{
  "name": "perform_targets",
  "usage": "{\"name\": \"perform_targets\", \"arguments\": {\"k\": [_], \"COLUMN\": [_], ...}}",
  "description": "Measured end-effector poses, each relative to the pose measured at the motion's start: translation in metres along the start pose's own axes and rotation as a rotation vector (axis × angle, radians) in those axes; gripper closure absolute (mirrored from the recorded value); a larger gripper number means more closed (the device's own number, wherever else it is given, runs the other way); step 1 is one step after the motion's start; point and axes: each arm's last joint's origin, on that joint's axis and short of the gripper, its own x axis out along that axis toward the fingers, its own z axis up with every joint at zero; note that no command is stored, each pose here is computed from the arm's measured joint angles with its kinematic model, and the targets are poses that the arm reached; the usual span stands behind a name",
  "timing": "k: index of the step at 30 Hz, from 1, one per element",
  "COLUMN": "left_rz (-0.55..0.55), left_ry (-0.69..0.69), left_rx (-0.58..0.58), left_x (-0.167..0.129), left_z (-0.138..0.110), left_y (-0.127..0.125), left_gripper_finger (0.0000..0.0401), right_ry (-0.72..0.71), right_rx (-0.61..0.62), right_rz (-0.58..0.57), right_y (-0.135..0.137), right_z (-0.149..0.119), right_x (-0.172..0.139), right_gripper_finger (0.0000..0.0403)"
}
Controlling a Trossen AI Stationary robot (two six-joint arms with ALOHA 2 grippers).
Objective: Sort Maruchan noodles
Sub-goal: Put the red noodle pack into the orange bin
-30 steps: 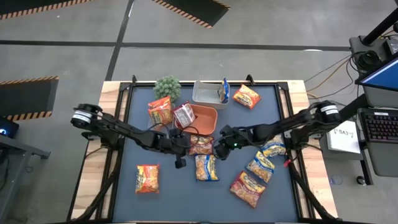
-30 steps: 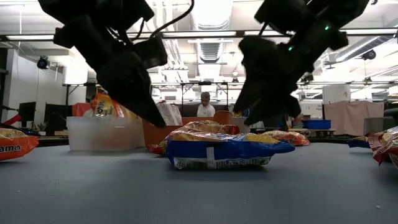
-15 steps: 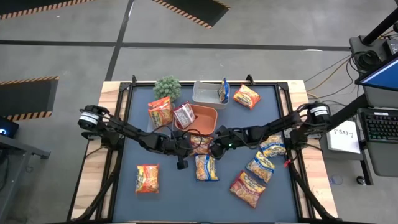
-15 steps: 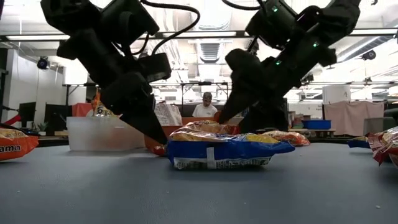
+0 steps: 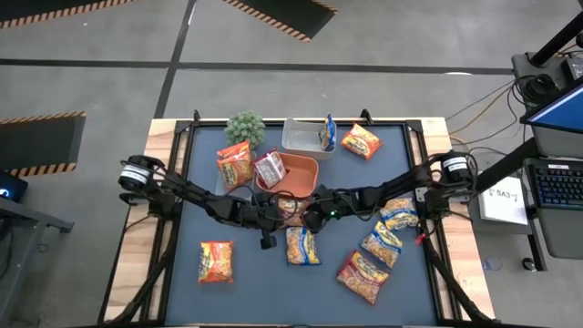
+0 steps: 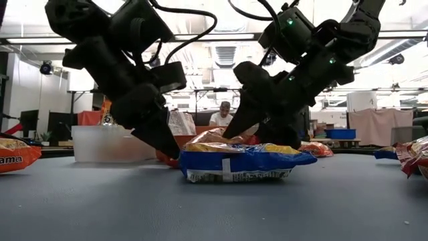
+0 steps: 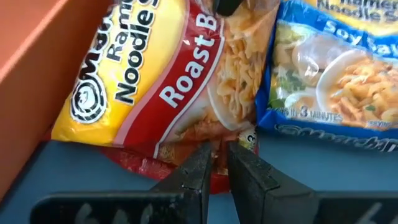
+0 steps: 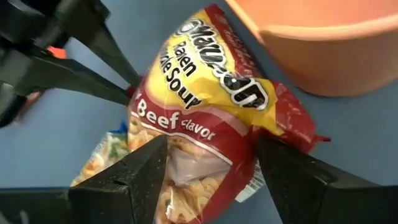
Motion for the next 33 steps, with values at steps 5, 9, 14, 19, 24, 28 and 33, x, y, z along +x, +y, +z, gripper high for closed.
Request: {"name": "perform_targets", "arguments": {"k": [5,9,14,19,24,28,33], "left_rz": [-0.004,-0.009,-0.011,-0.012,-0.025,-0.034,-0.043], "left_ry": [0.0,0.002,-0.004,-0.004,0.0,0.007,-0.003], "left_rx": [-0.003,-0.002,-0.005,-0.004,0.014,0.025,0.036], "left_x": [0.0,0.0,0.0,0.0,-0.005,-0.018,-0.038], "left_z": [0.0,0.0,0.0,0.0,0.0,0.003,0.008], "left_y": [0.0,0.0,0.0,-0.001,-0.004,-0.006,-0.004], "left_gripper_finger": [0.0364,0.0364,0.0364,0.0364,0.0364,0.0364,0.0364], "right_ry": [-0.012,-0.018,-0.007,-0.003,0.006,0.006,-0.012], "right_rx": [0.002,-0.006,-0.021,-0.049,-0.098,-0.132,-0.19], "right_rz": [0.021,0.054,0.09,0.099,0.116,0.128,0.151], "right_y": [0.0,0.003,0.005,0.006,0.008,0.011,0.018], "right_z": [0.0,0.001,0.001,0.001,0.001,0.0,0.002], "right_x": [0.003,0.004,0.003,0.003,0.002,-0.001,-0.007], "right_gripper_finger": [0.0189,0.0218,0.0272,0.0326,0.0375,0.0393,0.0394]}}
